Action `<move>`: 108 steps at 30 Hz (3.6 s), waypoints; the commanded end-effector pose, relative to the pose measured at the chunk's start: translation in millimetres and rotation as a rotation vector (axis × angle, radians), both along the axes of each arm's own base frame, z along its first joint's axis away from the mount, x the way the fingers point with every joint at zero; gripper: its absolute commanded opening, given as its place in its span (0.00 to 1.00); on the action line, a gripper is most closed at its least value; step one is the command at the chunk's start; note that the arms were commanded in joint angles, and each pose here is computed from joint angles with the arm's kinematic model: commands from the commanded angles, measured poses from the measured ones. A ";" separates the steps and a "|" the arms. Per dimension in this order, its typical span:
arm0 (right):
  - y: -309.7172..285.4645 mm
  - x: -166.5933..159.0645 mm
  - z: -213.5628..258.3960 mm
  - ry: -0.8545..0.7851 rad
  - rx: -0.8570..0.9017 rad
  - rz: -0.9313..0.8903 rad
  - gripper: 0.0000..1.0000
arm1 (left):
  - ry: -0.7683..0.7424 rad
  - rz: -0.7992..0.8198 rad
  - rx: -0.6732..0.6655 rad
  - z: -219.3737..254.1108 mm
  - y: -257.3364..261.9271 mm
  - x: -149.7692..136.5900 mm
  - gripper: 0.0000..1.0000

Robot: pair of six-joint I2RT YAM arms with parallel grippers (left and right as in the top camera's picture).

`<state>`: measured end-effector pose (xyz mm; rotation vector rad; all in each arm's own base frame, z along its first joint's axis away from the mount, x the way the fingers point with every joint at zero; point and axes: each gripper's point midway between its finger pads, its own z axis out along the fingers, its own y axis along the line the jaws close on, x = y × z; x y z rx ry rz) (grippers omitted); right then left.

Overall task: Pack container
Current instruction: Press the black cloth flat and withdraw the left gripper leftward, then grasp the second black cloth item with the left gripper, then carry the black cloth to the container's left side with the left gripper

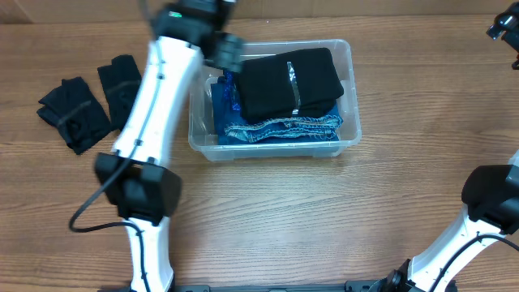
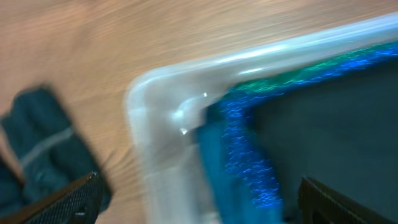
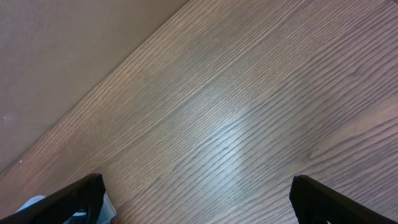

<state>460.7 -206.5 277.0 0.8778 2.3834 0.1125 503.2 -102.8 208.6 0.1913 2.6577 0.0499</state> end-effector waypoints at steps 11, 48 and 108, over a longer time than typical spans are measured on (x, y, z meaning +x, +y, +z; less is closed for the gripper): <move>-1.7 -0.7 5.2 -0.014 -0.006 -0.004 1.00 | 0.212 0.575 -0.246 -74.0 219.2 -38.7 1.00; -1.7 -0.7 5.2 -0.014 -0.005 -0.003 1.00 | 0.147 0.426 -0.181 -179.8 199.4 -10.3 0.69; -1.7 -0.7 5.2 -0.014 -0.005 -0.003 1.00 | 0.128 -0.019 -0.166 50.6 -47.2 -61.7 0.04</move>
